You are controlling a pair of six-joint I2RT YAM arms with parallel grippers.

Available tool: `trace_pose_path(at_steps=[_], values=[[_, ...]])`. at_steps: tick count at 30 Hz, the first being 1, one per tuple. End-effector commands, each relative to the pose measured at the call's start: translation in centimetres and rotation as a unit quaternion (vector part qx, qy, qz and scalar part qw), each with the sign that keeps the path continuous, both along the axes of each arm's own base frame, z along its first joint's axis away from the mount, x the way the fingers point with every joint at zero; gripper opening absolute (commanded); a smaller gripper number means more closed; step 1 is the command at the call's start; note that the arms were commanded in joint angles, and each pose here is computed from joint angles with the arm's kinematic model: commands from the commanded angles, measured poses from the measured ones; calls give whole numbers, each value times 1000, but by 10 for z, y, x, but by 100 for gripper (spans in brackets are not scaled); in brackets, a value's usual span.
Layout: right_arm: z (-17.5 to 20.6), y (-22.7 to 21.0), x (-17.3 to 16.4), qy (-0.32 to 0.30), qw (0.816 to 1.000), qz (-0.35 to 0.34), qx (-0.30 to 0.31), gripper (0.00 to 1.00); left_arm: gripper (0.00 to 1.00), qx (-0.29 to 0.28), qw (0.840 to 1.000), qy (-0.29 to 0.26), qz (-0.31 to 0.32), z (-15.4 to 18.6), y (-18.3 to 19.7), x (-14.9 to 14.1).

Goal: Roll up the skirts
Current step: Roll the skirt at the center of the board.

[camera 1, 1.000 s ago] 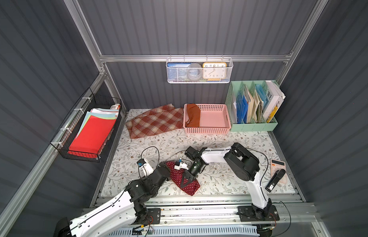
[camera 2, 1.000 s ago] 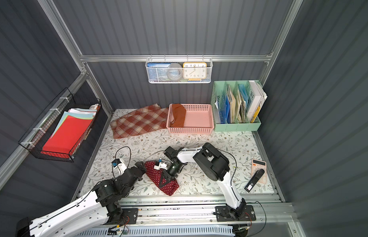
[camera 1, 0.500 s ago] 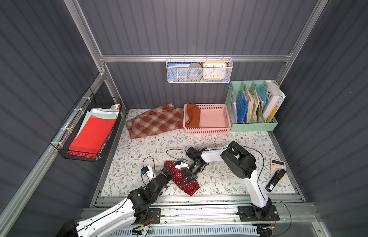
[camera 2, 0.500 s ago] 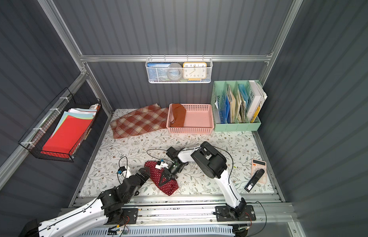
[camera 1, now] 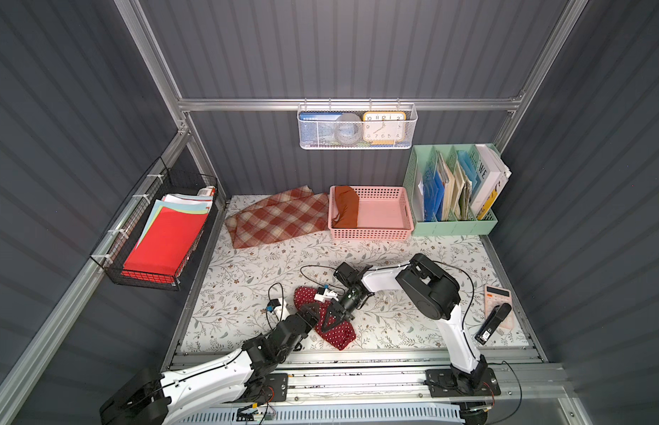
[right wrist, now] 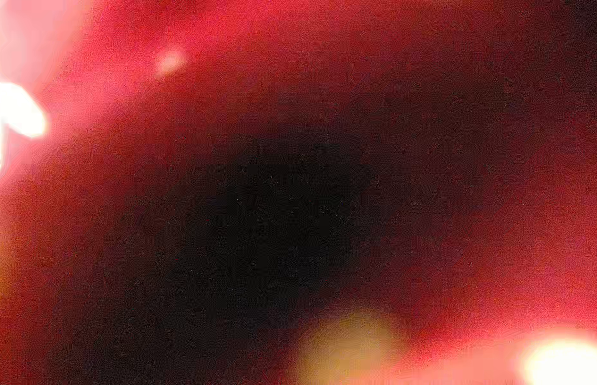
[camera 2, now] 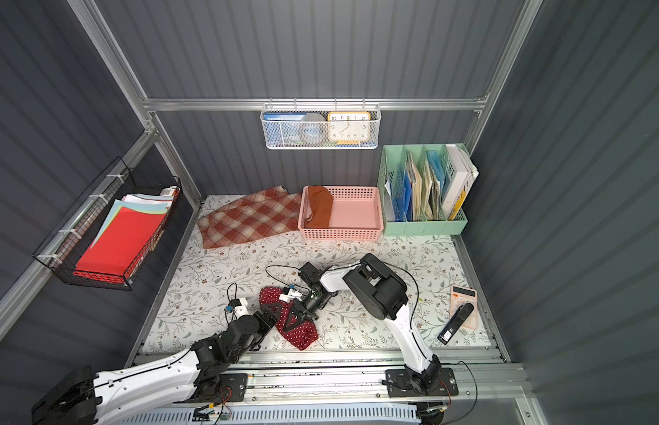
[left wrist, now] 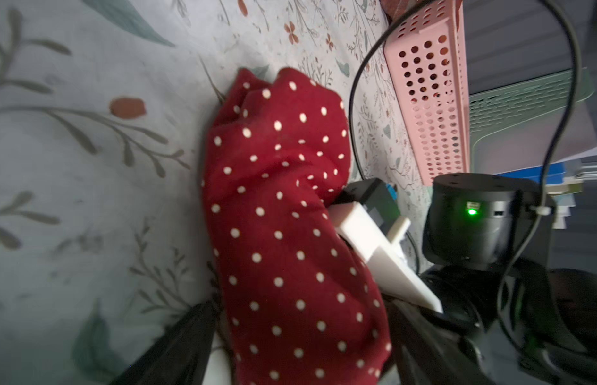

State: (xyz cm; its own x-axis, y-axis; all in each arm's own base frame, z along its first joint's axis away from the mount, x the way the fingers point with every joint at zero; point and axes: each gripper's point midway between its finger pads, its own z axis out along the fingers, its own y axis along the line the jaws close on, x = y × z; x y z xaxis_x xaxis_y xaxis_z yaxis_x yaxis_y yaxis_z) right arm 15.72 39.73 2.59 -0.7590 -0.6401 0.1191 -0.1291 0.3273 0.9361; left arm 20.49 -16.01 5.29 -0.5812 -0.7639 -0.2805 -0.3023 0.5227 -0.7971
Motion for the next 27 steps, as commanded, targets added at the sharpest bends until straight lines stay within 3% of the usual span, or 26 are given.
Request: trace_pose_path(at_steps=[1,8,12,17,23,25,27], values=[[-88,-41,6,-14,985,-43,-166,0,91,28,997,61,-35,-28,3,-23],[-82,-37,13,-6,988,-60,-143,0,84,81,991,99,-33,-62,6,-42],[-79,-33,15,0,989,-64,-131,0,63,101,991,79,-36,-65,-9,-30],[-78,-36,11,2,990,-60,-130,0,51,109,989,102,-11,-87,-6,-31],[-76,-37,8,5,990,-56,-127,0,62,142,986,86,-9,-82,-2,-25],[-75,-37,8,6,991,-55,-125,0,61,146,987,72,-9,-78,-3,-21],[-74,-37,8,6,991,-56,-124,0,52,139,989,52,-12,-74,-5,-17]])
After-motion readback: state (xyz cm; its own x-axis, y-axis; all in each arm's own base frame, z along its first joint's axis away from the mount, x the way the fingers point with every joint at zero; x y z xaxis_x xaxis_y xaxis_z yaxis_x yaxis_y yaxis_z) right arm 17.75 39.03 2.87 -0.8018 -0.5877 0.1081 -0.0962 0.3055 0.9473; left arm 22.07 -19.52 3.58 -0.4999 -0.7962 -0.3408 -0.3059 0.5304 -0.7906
